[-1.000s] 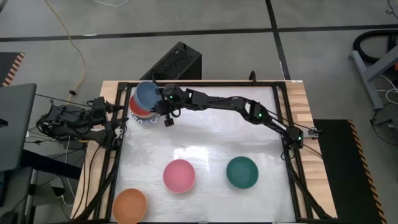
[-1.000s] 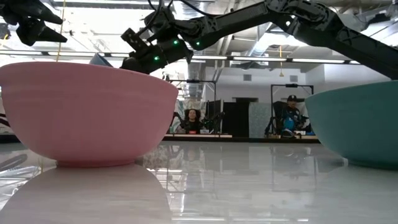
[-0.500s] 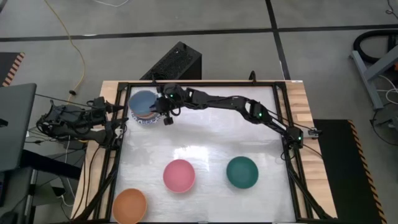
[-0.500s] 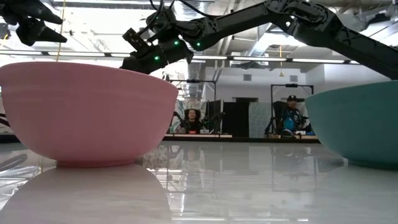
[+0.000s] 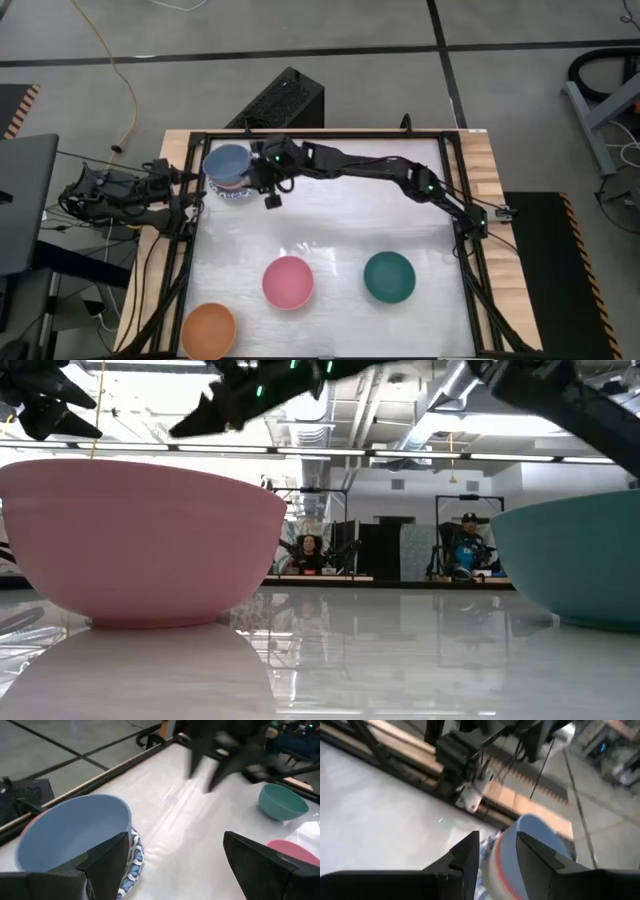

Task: Nest bowls inside each other
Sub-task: Stack the blue bowl on top of the red bowl

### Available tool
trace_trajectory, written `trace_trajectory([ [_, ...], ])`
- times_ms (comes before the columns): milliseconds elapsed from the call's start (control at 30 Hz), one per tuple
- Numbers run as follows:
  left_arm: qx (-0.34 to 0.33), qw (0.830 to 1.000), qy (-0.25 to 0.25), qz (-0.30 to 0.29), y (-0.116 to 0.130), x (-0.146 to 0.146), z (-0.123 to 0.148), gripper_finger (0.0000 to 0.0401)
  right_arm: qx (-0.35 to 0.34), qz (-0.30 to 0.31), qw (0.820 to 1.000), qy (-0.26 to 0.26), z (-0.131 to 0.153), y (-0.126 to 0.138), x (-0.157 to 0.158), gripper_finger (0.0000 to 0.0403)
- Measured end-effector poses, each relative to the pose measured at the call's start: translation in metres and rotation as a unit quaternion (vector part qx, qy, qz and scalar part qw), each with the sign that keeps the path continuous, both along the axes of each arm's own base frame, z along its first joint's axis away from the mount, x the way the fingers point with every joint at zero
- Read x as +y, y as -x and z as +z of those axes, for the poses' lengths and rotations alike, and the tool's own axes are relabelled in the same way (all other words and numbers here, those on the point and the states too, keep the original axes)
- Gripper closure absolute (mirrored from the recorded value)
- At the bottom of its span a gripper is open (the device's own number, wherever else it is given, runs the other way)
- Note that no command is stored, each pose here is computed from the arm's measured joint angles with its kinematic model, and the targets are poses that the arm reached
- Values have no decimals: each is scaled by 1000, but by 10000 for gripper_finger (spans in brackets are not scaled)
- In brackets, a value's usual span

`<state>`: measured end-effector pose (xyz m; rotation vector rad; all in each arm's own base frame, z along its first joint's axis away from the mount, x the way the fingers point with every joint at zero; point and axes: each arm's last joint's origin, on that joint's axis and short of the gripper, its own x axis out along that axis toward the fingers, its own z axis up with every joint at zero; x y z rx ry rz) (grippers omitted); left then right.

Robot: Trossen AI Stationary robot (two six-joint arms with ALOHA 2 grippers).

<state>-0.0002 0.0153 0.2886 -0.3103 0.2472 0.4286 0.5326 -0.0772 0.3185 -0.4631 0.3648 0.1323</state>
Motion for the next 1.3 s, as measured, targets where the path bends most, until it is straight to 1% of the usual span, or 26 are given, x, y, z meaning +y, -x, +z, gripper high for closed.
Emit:
trace_trajectory([
  [133, 4, 1000, -5, 22, -4, 0, -1, 87, 37, -24, 999, -5, 21, 16, 33, 257],
  [267, 22, 998, -6, 50, -10, 0, -1, 93, 45, -19, 999, -5, 41, 30, 66, 266],
  [367, 50, 995, -7, 81, -24, -1, 1, 104, 51, -21, 998, 9, 48, 37, 90, 271],
  [467, 70, 991, -17, 110, -44, -1, 4, 118, 63, -31, 997, 26, 48, 41, 108, 273],
  [600, 72, 980, -39, 184, -69, 0, 7, 147, 69, -68, 993, 59, 54, 51, 131, 273],
  [667, 73, 974, -48, 208, -79, -1, 7, 171, 70, -93, 990, 82, 56, 56, 146, 273],
  [733, 65, 967, -55, 240, -86, -2, 5, 200, 87, -114, 983, 112, 57, 65, 160, 273],
  [800, 57, 955, -71, 281, -90, -3, -7, 234, 93, -128, 978, 133, 58, 71, 173, 273],
  [867, 46, 948, -70, 308, -92, -6, -27, 272, 104, -139, 974, 147, 60, 81, 186, 273],
  [933, 41, 946, -65, 315, -91, -8, -51, 315, 110, -146, 972, 146, 61, 87, 194, 273],
  [1033, 33, 946, -81, 313, -92, -13, -82, 378, 125, -152, 969, 149, 57, 93, 204, 273],
  [1067, 25, 947, -85, 310, -92, -15, -90, 389, 129, -151, 969, 149, 55, 94, 208, 273],
  [1167, 7, 952, -86, 295, -95, -20, -104, 392, 134, -159, 969, 137, 53, 95, 209, 273],
  [1233, 9, 955, -89, 283, -96, -23, -109, 394, 134, -168, 969, 126, 53, 95, 208, 273],
  [1300, 12, 956, -96, 276, -96, -24, -107, 398, 135, -176, 968, 116, 52, 95, 206, 273],
])
